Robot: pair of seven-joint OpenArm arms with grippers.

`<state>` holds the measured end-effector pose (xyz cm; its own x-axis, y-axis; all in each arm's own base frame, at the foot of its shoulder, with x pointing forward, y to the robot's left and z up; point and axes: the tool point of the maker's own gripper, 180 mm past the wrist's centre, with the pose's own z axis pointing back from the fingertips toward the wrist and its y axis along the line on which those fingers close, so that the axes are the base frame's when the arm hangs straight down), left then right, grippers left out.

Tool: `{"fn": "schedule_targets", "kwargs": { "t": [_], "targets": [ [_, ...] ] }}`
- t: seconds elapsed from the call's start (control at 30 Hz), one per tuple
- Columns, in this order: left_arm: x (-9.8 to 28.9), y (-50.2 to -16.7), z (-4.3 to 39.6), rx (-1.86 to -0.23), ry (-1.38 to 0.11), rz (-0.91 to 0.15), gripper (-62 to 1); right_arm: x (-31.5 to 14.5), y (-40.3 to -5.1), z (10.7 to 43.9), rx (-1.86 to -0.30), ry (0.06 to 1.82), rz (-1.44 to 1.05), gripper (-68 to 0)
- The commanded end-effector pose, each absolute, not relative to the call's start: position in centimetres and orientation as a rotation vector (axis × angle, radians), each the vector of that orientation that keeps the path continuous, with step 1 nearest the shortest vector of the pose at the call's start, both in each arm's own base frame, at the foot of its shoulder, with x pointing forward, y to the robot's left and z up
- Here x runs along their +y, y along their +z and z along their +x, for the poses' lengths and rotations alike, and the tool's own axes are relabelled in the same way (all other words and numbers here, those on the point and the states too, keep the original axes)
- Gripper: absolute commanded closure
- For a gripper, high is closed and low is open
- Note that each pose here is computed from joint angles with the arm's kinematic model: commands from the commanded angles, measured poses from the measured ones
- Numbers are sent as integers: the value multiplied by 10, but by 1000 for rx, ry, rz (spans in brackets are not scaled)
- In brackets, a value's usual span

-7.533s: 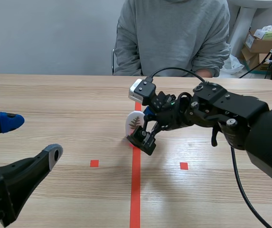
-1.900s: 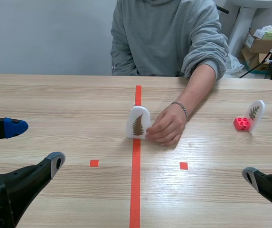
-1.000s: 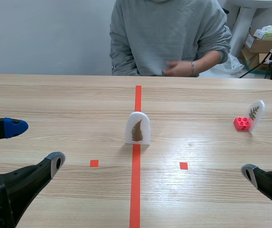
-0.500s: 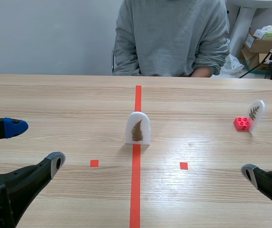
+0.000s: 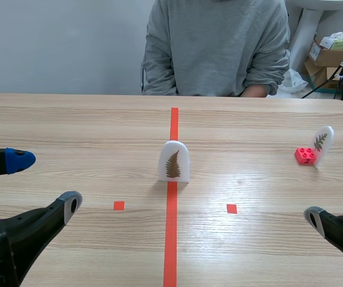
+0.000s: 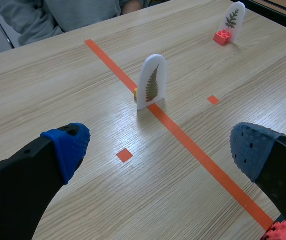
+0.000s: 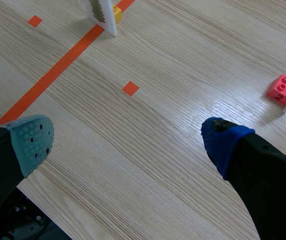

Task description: Do the leaf sorting experiment

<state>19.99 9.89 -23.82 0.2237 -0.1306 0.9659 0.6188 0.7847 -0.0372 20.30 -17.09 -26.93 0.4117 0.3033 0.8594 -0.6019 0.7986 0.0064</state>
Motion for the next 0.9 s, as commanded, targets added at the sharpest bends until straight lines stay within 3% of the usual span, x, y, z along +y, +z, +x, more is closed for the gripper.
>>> {"fn": "schedule_targets", "kwargs": {
  "t": [0.0, 0.53, 0.87],
  "targets": [
    [96, -228, 202, -1281, -542, -477, -602, -170, -258, 209, -1037, 598, 335, -606],
    [96, -228, 202, -1281, -542, -477, -602, -171, -258, 211, -1034, 618, 315, -606],
    [96, -228, 202, -1281, -542, -477, -602, -170, -256, 255, -1026, 817, 186, -606]
  ]
}}
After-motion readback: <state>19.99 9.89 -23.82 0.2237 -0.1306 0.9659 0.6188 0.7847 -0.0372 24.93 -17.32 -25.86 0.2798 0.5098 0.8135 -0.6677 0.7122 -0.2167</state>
